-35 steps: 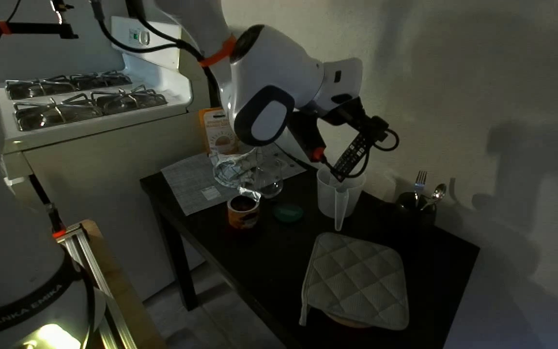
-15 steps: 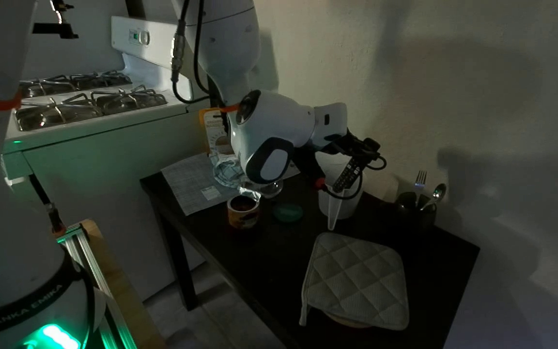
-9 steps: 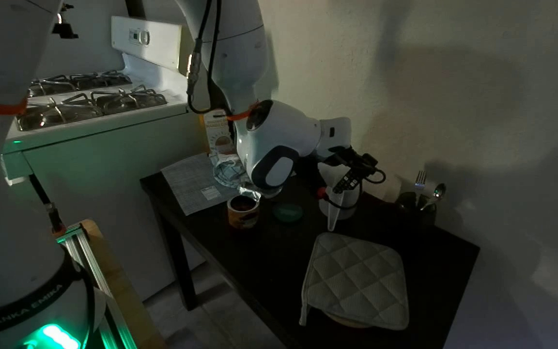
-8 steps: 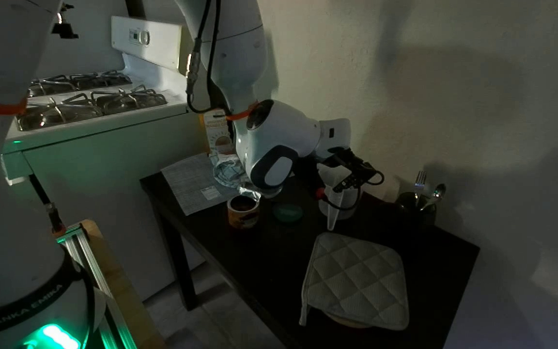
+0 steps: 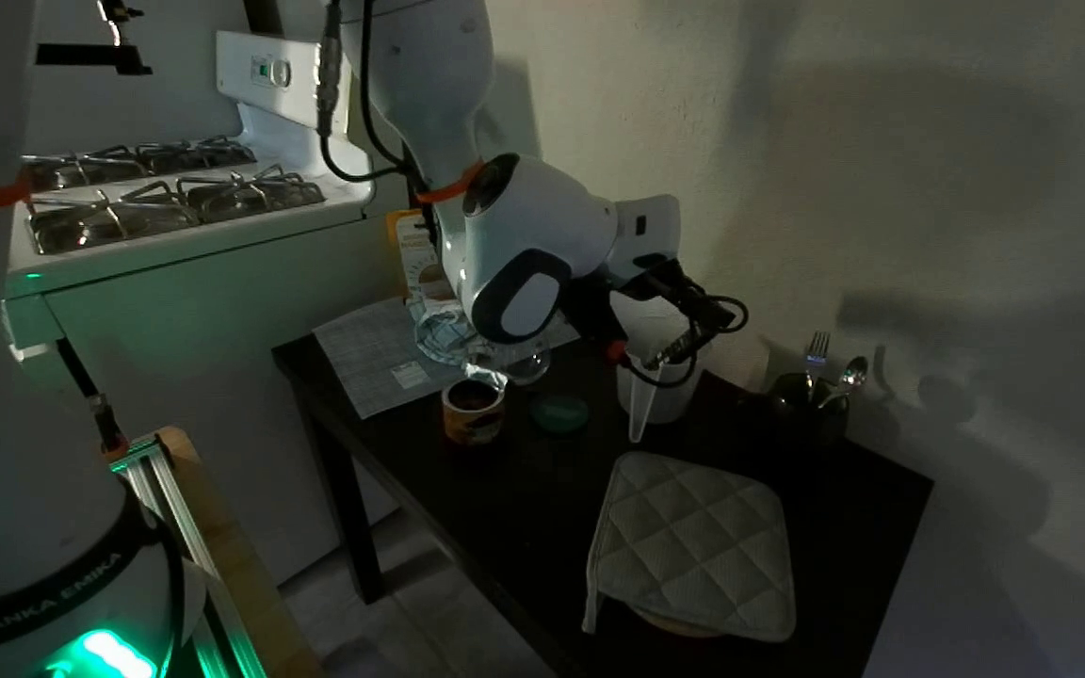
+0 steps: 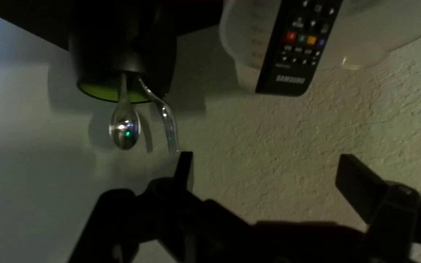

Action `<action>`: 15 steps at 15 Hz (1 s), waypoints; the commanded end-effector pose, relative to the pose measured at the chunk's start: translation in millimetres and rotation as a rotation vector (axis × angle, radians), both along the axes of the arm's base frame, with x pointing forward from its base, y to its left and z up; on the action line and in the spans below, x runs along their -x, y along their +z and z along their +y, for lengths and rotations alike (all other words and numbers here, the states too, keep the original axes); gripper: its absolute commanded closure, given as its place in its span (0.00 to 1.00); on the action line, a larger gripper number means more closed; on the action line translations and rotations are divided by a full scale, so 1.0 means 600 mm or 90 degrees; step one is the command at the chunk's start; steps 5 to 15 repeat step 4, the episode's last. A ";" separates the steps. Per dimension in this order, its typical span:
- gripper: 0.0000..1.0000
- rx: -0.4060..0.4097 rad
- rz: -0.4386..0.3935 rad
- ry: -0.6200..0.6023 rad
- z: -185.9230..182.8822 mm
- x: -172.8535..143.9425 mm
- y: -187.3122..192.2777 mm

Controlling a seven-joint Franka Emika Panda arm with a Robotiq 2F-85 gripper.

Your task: Put the black object and black remote control in the clear jug.

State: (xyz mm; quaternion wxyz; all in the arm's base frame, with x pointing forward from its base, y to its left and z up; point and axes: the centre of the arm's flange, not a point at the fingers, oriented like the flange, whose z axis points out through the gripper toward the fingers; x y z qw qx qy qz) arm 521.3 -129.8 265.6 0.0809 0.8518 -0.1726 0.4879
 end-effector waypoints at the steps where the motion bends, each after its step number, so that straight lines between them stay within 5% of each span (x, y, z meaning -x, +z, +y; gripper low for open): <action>1: 0.00 -0.051 0.079 0.070 -0.058 0.094 0.095; 2: 0.00 -0.048 0.086 0.106 -0.067 0.108 0.108; 3: 0.00 -0.014 0.061 0.055 -0.018 0.036 0.050; 15: 0.00 -0.012 0.067 0.073 -0.018 0.049 0.070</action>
